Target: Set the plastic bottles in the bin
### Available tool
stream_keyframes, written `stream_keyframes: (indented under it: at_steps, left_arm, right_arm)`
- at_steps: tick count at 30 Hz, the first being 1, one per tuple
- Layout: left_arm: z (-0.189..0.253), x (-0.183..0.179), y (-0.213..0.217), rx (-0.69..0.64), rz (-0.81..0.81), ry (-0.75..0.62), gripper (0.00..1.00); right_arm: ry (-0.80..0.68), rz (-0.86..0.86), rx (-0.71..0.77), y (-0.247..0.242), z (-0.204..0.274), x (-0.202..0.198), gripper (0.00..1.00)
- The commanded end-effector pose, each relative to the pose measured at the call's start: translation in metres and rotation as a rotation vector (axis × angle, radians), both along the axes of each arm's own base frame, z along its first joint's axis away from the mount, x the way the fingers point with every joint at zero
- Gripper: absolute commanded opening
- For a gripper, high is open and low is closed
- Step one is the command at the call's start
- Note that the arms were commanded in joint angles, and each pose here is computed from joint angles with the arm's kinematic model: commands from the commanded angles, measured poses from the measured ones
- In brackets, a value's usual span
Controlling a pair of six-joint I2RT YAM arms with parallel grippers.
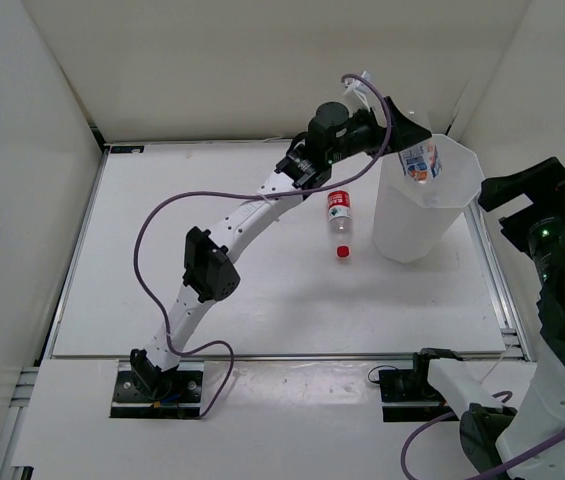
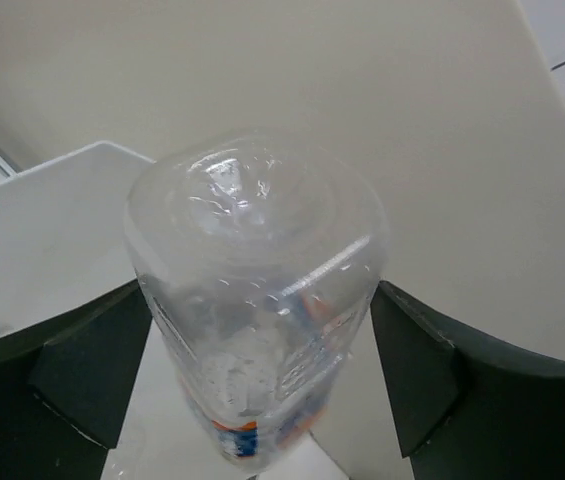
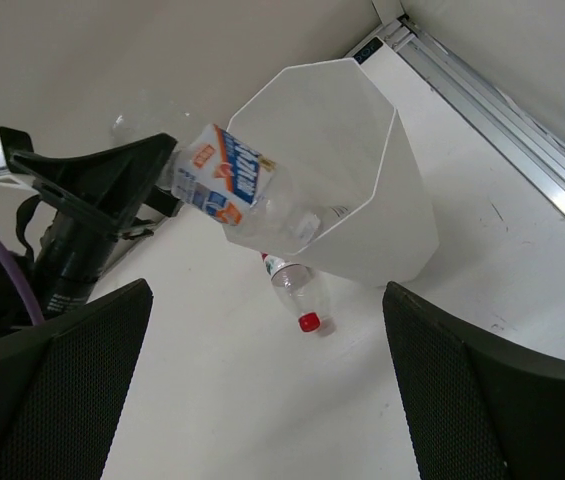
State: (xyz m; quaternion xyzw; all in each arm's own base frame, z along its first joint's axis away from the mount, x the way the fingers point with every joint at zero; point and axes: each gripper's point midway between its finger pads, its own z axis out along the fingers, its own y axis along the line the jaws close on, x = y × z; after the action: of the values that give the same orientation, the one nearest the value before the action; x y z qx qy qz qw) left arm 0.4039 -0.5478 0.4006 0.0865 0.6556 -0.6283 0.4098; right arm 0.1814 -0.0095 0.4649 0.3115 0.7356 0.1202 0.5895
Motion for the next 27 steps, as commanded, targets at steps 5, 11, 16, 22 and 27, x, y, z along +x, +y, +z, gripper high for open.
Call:
stream_keyframes:
  at_steps: [5, 11, 16, 22, 27]
  left_arm:
    - [0.045, 0.010, 0.063, 0.069, 0.086, -0.107, 1.00]
    - [0.033, 0.049, 0.136, 0.172, 0.231, -0.079, 1.00]
    - [-0.021, 0.053, 0.154, 0.291, 0.187, 0.004, 1.00]
    - [-0.115, 0.044, 0.141, 0.404, 0.050, 0.162, 1.00]
    - [-0.201, 0.044, 0.128, 0.502, -0.032, 0.248, 1.00]
  right_arm:
    - [0.013, -0.011, 0.039, 0.001, -0.006, 0.000, 1.00]
    - [0.014, 0.006, 0.054, 0.005, -0.017, 0.009, 1.00]
    - [0.027, 0.020, 0.069, 0.008, -0.029, 0.018, 1.00]
    - [0.034, 0.036, 0.049, 0.009, -0.033, 0.022, 1.00]
    - [0.040, 0.057, 0.018, 0.009, -0.034, 0.021, 1.00]
